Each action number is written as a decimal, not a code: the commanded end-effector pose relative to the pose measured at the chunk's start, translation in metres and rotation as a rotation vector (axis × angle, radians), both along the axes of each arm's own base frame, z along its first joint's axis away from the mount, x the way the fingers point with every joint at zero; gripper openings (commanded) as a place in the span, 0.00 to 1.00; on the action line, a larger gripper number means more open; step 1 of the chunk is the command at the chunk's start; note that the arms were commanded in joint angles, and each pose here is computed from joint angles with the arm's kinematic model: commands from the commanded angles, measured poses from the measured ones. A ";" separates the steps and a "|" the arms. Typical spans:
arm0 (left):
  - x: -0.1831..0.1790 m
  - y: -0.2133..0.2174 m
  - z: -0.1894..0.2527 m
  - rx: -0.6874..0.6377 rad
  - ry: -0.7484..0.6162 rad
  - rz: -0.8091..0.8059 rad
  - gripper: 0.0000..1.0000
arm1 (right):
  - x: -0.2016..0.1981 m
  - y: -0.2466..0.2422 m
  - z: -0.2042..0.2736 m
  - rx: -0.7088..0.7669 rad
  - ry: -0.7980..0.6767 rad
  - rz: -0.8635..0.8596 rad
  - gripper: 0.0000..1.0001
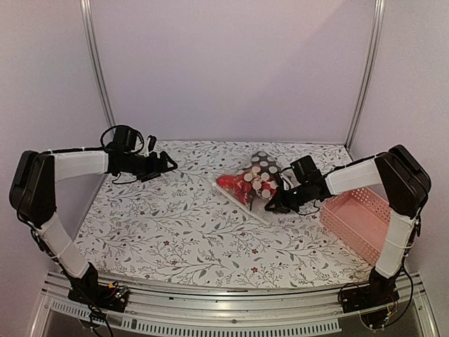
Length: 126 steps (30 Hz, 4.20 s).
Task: Open the zip-top bag and remove the fake food
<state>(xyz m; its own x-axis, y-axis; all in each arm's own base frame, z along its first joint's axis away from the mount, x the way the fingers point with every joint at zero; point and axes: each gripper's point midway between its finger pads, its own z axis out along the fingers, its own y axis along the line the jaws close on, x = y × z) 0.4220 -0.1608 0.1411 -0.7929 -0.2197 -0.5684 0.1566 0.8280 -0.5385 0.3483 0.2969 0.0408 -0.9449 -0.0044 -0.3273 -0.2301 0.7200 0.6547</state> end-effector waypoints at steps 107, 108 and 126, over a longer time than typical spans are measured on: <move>-0.111 -0.111 0.238 -0.130 -0.636 -0.373 1.00 | -0.089 0.113 0.265 0.006 -1.199 0.636 0.00; -0.118 -0.112 0.236 -0.114 -0.655 -0.414 1.00 | -0.091 0.114 0.264 0.013 -1.191 0.644 0.00; -0.189 -0.155 0.188 -0.022 -0.797 -0.932 0.56 | -0.111 0.116 0.254 0.094 -1.112 0.725 0.00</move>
<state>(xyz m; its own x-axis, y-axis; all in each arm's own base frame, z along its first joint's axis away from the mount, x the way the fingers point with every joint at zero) 0.2414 -0.3038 0.3443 -0.1244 0.1632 -0.9787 0.9543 0.2897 -0.0729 0.2455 0.4147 0.2770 0.0160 -0.3701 -0.9289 -0.9769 0.1921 -0.0933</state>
